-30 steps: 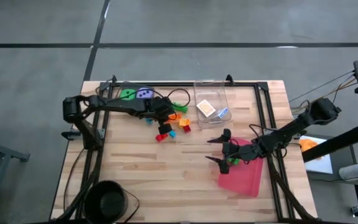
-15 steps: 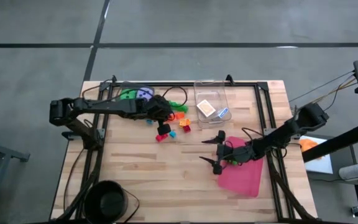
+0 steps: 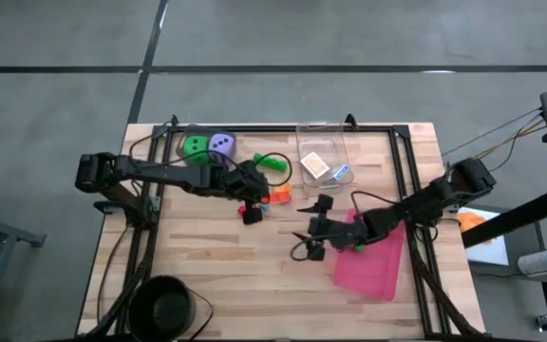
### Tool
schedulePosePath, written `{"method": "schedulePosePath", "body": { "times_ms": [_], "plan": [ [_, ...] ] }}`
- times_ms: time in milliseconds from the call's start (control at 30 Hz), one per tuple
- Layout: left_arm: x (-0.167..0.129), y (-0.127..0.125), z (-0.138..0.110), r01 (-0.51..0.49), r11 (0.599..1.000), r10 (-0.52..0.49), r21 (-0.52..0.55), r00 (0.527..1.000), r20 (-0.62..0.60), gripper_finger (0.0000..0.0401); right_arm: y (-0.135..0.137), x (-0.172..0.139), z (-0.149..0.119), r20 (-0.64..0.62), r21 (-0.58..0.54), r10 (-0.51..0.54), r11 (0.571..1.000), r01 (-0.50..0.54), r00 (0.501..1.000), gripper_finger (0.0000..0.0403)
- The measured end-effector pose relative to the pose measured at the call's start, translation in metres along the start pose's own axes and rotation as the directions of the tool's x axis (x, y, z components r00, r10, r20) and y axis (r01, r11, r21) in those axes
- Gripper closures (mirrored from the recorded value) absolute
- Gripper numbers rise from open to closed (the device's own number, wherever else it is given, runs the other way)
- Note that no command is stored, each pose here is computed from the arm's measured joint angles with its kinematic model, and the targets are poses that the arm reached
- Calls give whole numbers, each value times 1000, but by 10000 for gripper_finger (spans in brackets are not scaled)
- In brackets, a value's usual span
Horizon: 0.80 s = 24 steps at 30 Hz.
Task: Pick & Place Toys
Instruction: Put the orange game piece into the pink bin
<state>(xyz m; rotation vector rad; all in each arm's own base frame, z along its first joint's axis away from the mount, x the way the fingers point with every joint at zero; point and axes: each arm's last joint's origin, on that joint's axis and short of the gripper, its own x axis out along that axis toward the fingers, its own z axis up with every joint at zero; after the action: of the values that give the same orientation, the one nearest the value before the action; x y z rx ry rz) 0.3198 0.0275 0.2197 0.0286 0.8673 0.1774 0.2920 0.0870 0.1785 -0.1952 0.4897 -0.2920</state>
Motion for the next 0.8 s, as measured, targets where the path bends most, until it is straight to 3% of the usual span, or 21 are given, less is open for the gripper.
{"method": "schedulePosePath", "body": {
  "times_ms": [200, 367, 800],
  "plan": [
    [8, -8, -8, 16, 1000, -15, 15, 1000, -22, 401, -9, 4, 32, -96, -73, -38, 997, 31, 995, 80],
    [17, -13, -16, 30, 999, -30, 20, 999, -19, 401, -19, 12, 43, -160, -62, 41, 997, -51, 986, 80],
    [18, -21, -17, 81, 996, -82, 27, 996, 32, 401, -39, 41, 29, -248, -35, 75, 996, -86, 966, 80]
  ]
}}
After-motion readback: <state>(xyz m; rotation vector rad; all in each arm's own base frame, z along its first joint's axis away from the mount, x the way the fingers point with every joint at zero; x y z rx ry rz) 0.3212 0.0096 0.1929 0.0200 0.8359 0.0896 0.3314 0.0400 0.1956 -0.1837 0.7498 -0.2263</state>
